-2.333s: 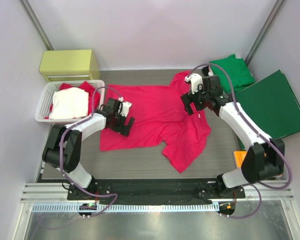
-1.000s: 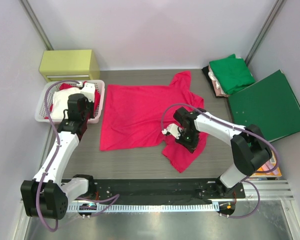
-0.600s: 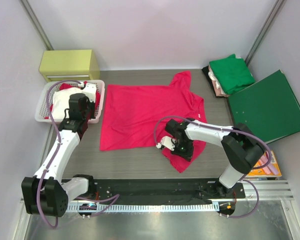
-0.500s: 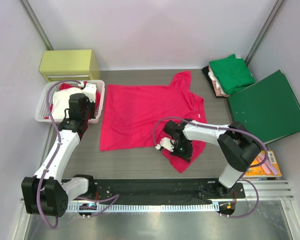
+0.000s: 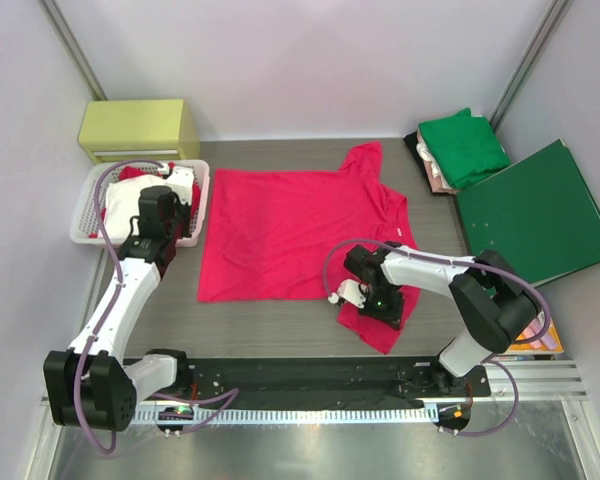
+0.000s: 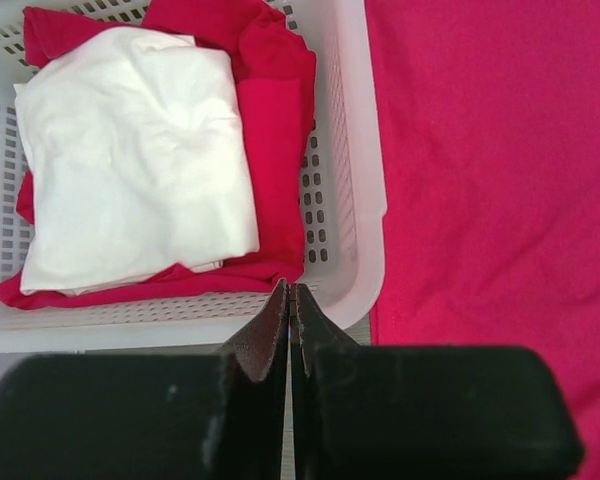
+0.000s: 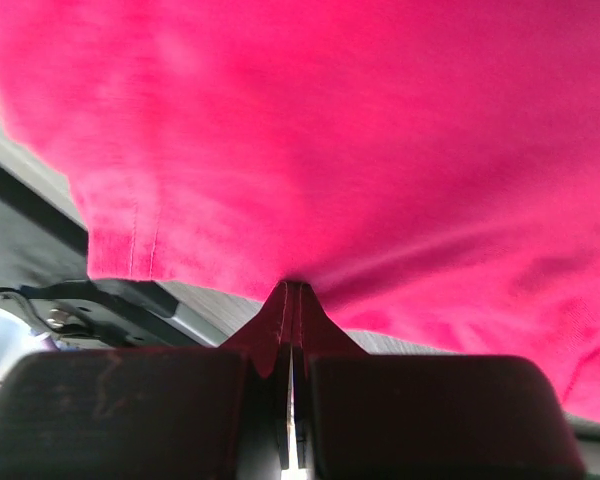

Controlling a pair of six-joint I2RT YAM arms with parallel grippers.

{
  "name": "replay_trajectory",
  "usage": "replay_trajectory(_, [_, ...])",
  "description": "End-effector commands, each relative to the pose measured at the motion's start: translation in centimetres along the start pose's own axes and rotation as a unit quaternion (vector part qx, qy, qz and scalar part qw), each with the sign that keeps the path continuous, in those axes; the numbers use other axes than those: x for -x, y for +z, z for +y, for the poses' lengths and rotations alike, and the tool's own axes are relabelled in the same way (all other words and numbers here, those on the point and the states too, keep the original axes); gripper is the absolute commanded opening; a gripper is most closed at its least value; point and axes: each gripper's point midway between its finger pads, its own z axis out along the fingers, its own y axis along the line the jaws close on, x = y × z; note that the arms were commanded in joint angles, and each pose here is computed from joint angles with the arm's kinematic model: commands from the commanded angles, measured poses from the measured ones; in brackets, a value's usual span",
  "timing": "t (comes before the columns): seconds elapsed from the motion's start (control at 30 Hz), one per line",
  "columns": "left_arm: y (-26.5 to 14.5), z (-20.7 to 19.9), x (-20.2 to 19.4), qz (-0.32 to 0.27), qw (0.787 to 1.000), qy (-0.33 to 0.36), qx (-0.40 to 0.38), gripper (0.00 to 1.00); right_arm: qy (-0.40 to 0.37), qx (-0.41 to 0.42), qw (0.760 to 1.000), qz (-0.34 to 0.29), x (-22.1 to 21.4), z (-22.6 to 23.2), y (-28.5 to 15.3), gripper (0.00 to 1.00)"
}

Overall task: Fold and stack the t-shirts
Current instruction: Flatten out the tshirt

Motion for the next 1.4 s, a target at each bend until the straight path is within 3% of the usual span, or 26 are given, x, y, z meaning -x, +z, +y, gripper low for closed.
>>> replay_trajectory(0.0, [0.1,0.3,2.3,-0.026,1.000,-0.004,-0.002,0.00,-0.001,-0.022,1.000,-0.001,-0.5,-1.1,-1.4,0.01])
replay_trajectory(0.3, [-0.3,0.2,2.1,-0.030,1.000,-0.002,-0.006,0.00,0.018,-0.034,0.999,0.031,-3.3,-1.9,-1.6,0.01])
replay_trajectory(0.5, [0.0,-0.3,1.6,-0.026,1.000,-0.004,-0.016,0.00,0.039,-0.034,0.997,-0.051,-1.2,-2.4,-4.1,0.01])
replay_trajectory(0.6, [0.2,-0.5,1.4,-0.022,1.000,-0.004,-0.020,0.00,0.043,-0.025,0.997,-0.063,-0.2,-2.3,-4.7,0.01])
replay_trajectory(1.03, [0.1,-0.2,1.3,-0.022,1.000,0.002,-0.013,0.00,0.009,-0.002,0.999,-0.046,2.4,-1.1,-2.7,0.01])
replay_trajectory(1.37, [-0.1,-0.1,1.4,-0.023,1.000,0.003,-0.012,0.00,0.015,0.000,1.000,-0.006,-0.9,-0.8,-1.6,0.01])
